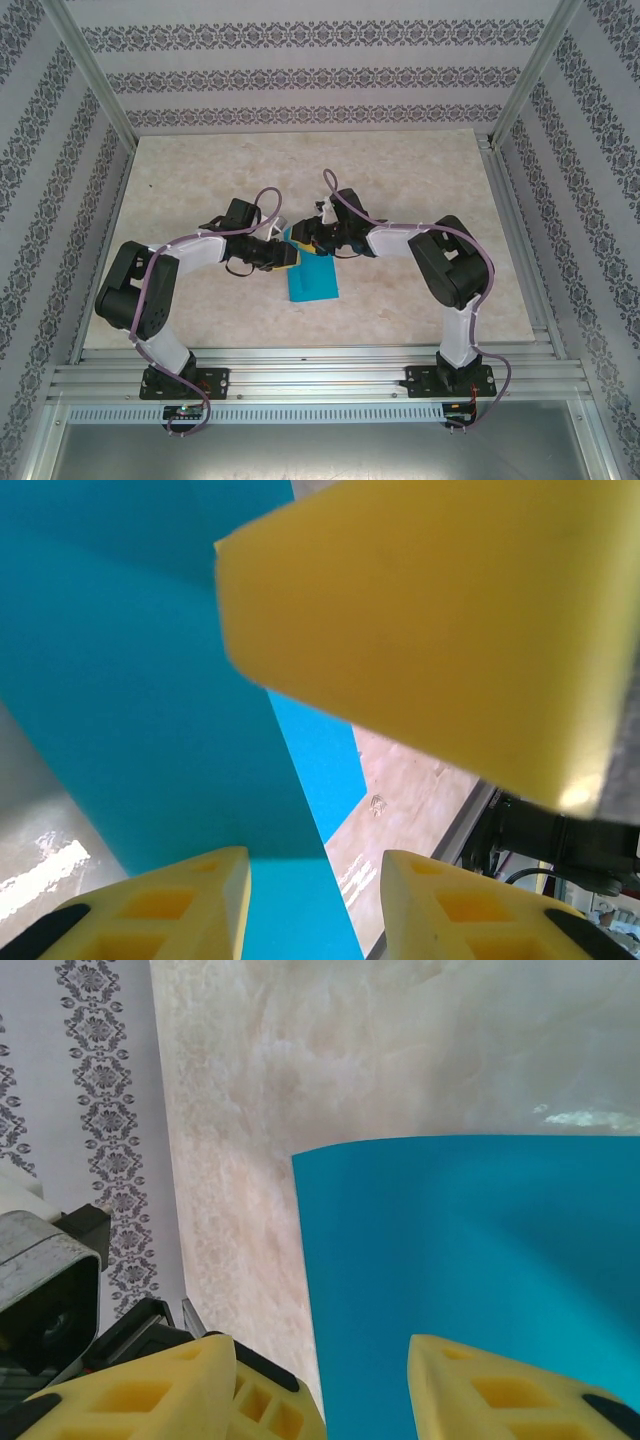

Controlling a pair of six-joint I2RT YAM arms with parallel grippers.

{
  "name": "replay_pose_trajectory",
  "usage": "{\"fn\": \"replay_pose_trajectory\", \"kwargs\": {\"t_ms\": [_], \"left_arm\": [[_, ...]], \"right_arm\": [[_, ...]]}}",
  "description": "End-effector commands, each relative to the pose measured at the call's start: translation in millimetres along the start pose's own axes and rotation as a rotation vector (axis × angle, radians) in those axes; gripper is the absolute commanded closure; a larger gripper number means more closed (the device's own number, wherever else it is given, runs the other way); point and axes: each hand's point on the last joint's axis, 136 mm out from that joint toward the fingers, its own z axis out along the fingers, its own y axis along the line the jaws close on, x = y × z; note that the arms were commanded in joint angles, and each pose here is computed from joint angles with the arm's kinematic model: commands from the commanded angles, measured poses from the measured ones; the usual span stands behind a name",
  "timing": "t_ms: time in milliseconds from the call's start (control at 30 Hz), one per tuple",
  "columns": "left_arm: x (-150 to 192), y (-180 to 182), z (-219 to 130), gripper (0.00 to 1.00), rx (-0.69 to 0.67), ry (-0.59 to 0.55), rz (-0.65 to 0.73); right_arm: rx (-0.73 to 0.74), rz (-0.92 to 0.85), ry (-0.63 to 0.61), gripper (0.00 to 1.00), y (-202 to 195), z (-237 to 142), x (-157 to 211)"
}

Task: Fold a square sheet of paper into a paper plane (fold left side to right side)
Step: First fold in half a square sheet of paper at the center of the table.

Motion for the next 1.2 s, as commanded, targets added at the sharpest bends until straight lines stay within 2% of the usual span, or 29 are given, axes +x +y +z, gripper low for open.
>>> {"fn": "replay_pose_trajectory", "kwargs": {"t_ms": [0,167,333,400,633,767,967,1167], "left_arm": [[-5.7,-10.8,3.4,0.6,0.035,-0.009,0.04],[-5.6,-11.0,3.5,0.6,0.035,-0.01,0.041],[-6.4,-14.8,-0.6,0.58,0.031,-0.023,0.051],[-7.8,-18.9,-5.9,0.57,0.024,-0.04,0.062],[-9.8,-23.1,-30.2,0.5,-0.062,-0.127,0.061],[-2.4,1.8,-35.3,0.46,-0.19,-0.162,-0.018],[11.0,19.8,-15.8,0.42,-0.213,-0.159,-0.094],[7.4,23.5,4.7,0.4,-0.228,-0.156,-0.129]], "right_arm": [[-0.04,-0.019,0.013,0.55,12.4,9.4,-1.1],[-0.012,-0.011,0.011,0.71,4.3,9.5,0.2],[0.025,-0.029,0.004,0.93,-0.6,2.6,-0.1],[0.044,-0.035,0.0,0.99,-3.7,-1.7,-1.1],[0.12,-0.072,-0.011,1.0,-15.5,-18.6,-7.0],[0.149,-0.08,-0.018,1.0,-23.8,-27.7,-11.8],[0.168,-0.089,-0.024,1.0,-31.4,-39.0,-17.9],[0.182,-0.09,-0.009,1.0,-36.9,-41.0,-15.4]]}}
